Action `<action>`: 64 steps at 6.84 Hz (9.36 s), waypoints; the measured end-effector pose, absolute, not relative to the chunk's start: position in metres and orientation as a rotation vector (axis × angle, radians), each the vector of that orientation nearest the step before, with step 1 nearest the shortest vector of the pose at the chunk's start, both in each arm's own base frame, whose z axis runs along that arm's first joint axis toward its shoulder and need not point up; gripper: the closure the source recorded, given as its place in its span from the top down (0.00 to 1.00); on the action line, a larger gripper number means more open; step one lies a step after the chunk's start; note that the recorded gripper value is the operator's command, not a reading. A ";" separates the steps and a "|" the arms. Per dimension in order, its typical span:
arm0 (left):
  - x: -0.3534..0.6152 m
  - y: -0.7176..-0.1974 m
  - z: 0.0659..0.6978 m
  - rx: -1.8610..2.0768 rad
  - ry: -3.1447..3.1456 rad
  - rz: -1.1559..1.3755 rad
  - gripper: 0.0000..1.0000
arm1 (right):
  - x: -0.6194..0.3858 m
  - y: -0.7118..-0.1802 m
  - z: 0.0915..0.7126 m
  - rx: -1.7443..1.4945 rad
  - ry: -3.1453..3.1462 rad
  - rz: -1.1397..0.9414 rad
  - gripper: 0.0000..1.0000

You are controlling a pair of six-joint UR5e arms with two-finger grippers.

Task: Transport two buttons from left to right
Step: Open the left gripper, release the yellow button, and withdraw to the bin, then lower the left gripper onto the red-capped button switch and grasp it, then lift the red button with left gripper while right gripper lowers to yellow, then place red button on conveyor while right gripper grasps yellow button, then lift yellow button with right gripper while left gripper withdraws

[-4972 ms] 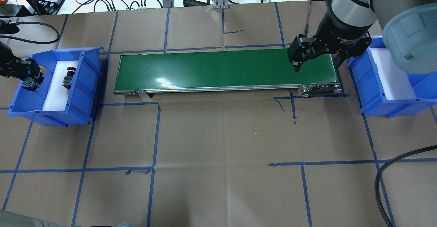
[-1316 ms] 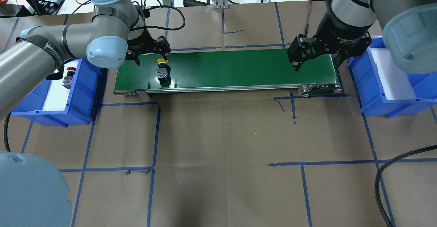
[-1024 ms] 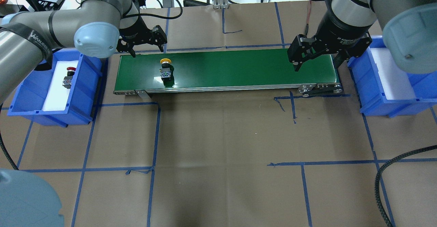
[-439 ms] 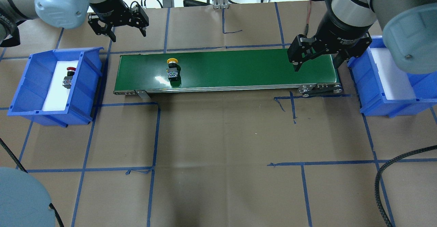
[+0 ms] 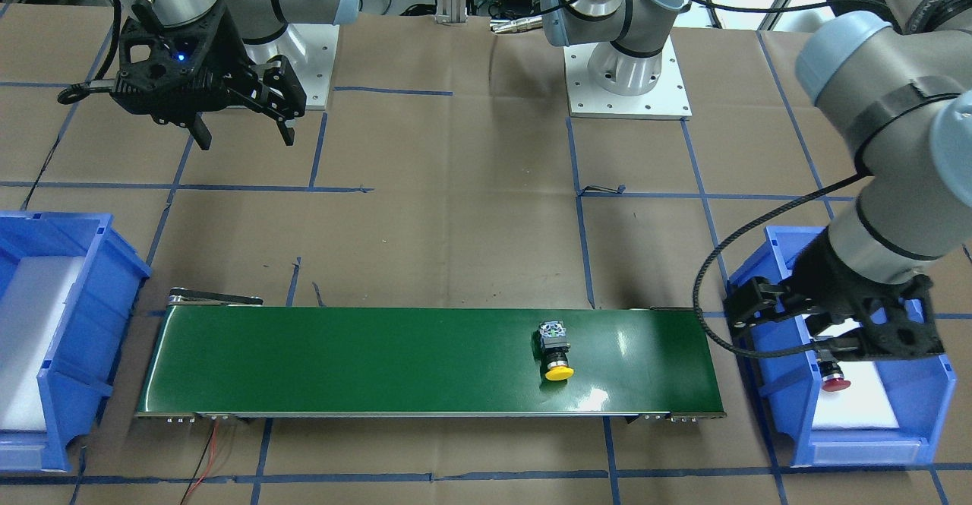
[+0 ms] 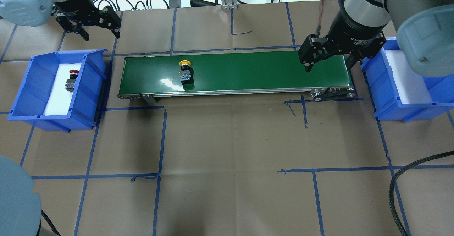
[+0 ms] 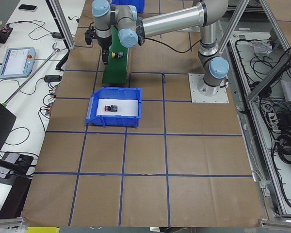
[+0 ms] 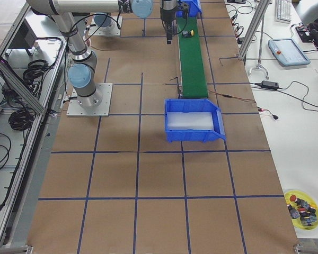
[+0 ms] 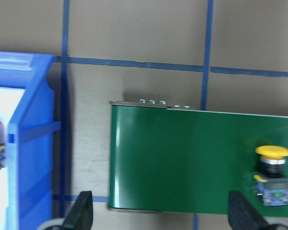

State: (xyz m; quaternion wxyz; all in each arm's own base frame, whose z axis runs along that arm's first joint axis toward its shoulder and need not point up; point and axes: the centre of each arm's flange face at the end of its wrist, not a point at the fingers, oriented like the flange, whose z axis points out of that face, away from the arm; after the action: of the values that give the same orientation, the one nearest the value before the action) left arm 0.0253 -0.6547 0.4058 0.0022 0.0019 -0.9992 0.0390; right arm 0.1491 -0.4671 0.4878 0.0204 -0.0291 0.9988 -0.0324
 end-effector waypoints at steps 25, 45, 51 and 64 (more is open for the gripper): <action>0.209 -0.655 0.216 -0.138 -3.140 0.125 0.05 | 0.149 -0.474 0.478 -0.092 3.098 -0.071 1.00; -0.086 -0.647 0.324 0.140 -3.115 0.065 0.05 | 0.153 -0.590 0.345 -0.068 3.094 -0.206 1.00; -0.090 -0.628 0.263 0.140 -3.118 0.134 0.72 | 0.154 -0.619 0.296 -0.058 3.093 -0.105 1.00; -0.106 -0.584 0.460 0.099 -3.112 0.077 1.00 | -0.021 -0.641 0.367 -0.077 3.150 -0.114 0.05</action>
State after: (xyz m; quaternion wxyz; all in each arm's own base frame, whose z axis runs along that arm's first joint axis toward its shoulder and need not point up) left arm -0.1059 -0.5842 0.4604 0.0135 0.0317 -0.9991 0.0248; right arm -0.0210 -0.6409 0.3671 -0.0058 -0.0243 0.9990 -0.0362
